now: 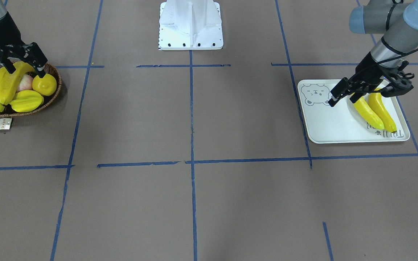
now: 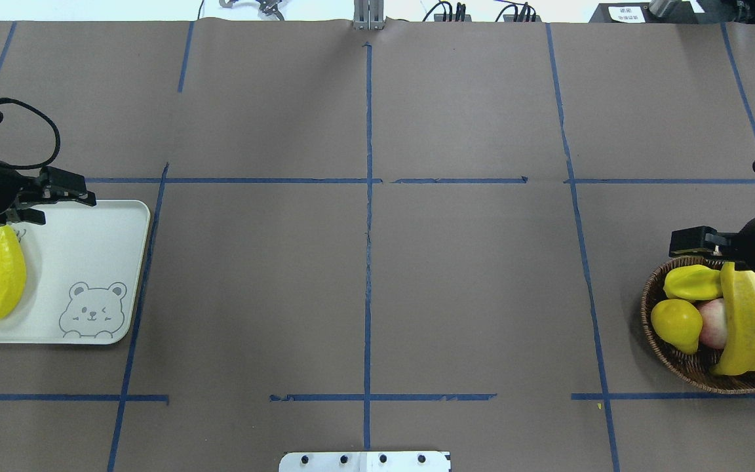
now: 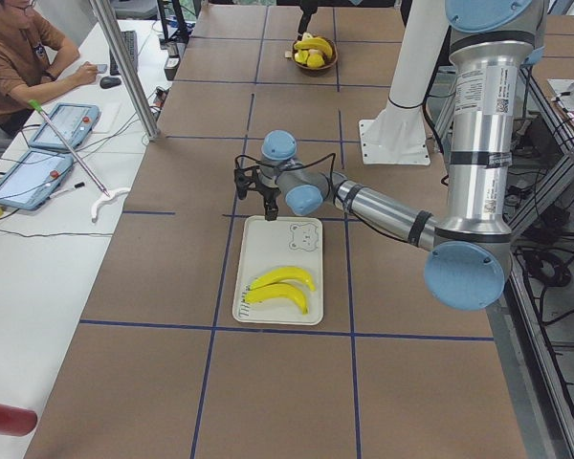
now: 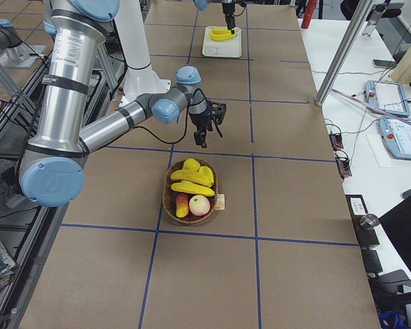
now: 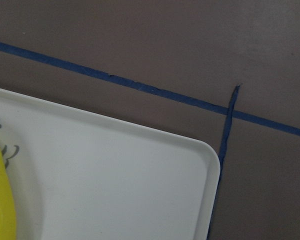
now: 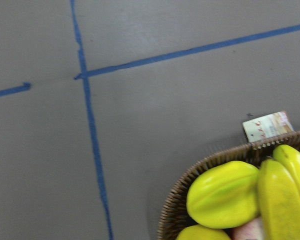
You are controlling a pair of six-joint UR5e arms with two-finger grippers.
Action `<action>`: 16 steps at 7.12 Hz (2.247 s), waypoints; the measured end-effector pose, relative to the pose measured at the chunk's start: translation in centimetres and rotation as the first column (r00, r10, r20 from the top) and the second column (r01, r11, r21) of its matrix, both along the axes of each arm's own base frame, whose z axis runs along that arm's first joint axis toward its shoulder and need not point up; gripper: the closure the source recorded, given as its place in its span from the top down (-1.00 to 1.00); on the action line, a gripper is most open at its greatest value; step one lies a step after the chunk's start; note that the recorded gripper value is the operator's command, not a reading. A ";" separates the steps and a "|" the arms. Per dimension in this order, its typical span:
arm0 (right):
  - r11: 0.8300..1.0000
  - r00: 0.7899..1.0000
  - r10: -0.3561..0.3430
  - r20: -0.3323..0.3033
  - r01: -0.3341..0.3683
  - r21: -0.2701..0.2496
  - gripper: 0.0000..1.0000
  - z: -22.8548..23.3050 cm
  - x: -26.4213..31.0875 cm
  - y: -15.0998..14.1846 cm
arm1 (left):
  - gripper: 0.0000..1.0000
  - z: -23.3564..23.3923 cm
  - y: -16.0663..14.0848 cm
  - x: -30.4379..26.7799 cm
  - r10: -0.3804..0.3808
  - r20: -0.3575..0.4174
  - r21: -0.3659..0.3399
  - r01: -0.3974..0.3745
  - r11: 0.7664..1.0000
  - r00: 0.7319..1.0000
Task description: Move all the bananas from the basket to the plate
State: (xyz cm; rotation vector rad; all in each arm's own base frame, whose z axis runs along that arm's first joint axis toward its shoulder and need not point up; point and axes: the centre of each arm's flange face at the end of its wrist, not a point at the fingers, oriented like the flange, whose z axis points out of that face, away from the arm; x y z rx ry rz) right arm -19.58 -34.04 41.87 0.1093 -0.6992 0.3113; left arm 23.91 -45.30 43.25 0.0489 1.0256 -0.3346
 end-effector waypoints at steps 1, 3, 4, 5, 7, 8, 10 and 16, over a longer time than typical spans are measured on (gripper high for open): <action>0.999 0.998 -0.013 -0.062 0.010 -0.042 1.00 1.7 -0.3 0.6 | 1.00 -1.3 0.2 1.5 0.007 -0.021 -0.009 -0.007 1.000 1.000; 0.994 0.987 -0.063 -0.149 0.049 -0.094 1.00 3.8 -1.8 1.8 | 1.00 -2.8 0.6 3.8 0.020 -0.044 -0.020 -0.021 1.000 0.999; 0.991 0.981 -0.091 -0.172 0.072 -0.113 1.00 5.1 -2.5 2.2 | 1.00 -3.1 0.7 4.2 0.021 -0.049 -0.022 -0.023 1.000 0.999; 0.987 0.974 -0.123 -0.188 0.101 -0.123 1.00 6.2 -2.8 2.5 | 1.00 -3.3 0.7 4.4 0.023 -0.052 -0.021 -0.024 0.999 0.998; 0.981 0.963 -0.168 -0.209 0.143 -0.132 1.00 7.8 -2.5 3.0 | 1.00 -3.8 0.7 4.7 0.028 -0.059 -0.016 -0.029 0.999 0.998; 0.978 0.960 -0.184 -0.213 0.157 -0.135 1.00 8.3 -2.4 3.3 | 1.00 -4.0 0.7 4.8 0.030 -0.061 -0.014 -0.030 0.999 0.998; 0.972 0.953 -0.213 -0.217 0.184 -0.146 0.99 9.3 -2.8 3.8 | 1.00 -3.9 0.6 4.9 0.031 -0.062 -0.015 -0.032 0.999 0.998; 0.958 0.938 -0.265 -0.224 0.230 -0.172 -0.99 10.7 -3.6 4.7 | 1.00 -3.9 0.7 6.1 0.046 -0.059 -0.016 -0.047 0.999 0.997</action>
